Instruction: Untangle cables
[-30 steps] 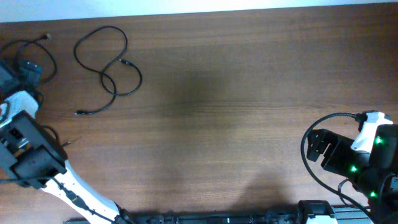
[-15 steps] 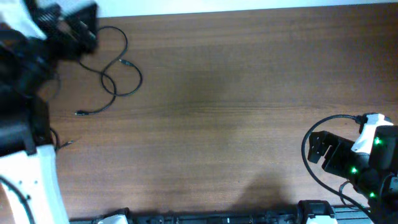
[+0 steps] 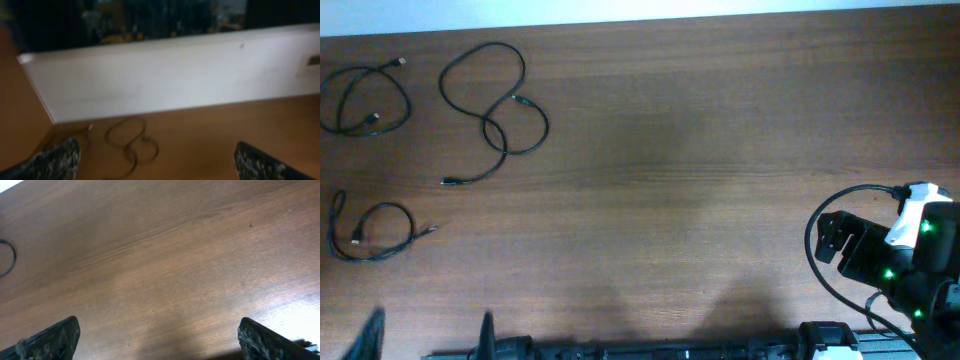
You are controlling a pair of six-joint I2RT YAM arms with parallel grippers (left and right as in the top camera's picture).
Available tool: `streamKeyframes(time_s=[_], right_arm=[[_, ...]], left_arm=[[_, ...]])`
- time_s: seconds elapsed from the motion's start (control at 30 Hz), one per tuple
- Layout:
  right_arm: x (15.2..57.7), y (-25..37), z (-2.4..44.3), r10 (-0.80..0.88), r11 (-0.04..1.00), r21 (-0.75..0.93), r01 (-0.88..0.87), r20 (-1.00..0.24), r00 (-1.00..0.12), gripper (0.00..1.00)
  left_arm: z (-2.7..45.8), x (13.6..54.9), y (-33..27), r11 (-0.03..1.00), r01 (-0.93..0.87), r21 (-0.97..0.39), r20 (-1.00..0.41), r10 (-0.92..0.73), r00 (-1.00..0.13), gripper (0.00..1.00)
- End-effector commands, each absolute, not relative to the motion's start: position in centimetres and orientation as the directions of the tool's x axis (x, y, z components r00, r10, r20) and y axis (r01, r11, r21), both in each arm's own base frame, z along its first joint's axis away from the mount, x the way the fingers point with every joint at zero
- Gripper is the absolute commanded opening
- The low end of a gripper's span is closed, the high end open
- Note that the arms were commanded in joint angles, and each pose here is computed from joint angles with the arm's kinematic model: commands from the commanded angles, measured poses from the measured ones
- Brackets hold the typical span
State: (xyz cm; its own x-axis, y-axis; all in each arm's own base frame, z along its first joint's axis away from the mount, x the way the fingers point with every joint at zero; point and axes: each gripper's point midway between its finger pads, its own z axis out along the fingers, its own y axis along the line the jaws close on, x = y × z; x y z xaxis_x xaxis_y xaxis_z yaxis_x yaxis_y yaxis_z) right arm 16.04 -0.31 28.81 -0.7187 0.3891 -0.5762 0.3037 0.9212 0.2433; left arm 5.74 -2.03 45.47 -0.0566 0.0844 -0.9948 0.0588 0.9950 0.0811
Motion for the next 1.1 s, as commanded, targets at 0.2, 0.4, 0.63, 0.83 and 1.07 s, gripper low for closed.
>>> streamKeyframes(time_s=[0.2,0.4,0.63,0.83,1.07], right_arm=[[16.1,0.0,29.0,0.381,0.924,0.251,0.287,-0.578,-0.721,0.98],[16.0,0.0,29.0,0.381,0.924,0.251,0.288,-0.578,-0.722,0.98],[16.0,0.0,29.0,0.381,0.924,0.251,0.288,-0.578,-0.721,0.98],[16.0,0.0,29.0,0.381,0.924,0.251,0.288,-0.578,-0.722,0.98],[16.1,0.0,29.0,0.381,0.924,0.251,0.288,-0.578,-0.721,0.98]], left_arm=[[35.1,2.1,-1.0,0.998,0.022,0.064,-0.893,0.067,-0.444,0.99],[34.5,-2.9,-1.3,0.995,0.049,0.086,-0.965,0.095,-0.243,0.99],[34.3,-7.4,-1.6,0.994,0.029,0.103,-0.993,0.104,-0.049,0.99],[36.4,-6.3,-1.3,0.994,0.006,0.105,-0.994,0.105,0.02,0.99],[35.9,8.7,-2.0,0.99,0.088,0.106,-0.994,0.104,0.033,0.99]])
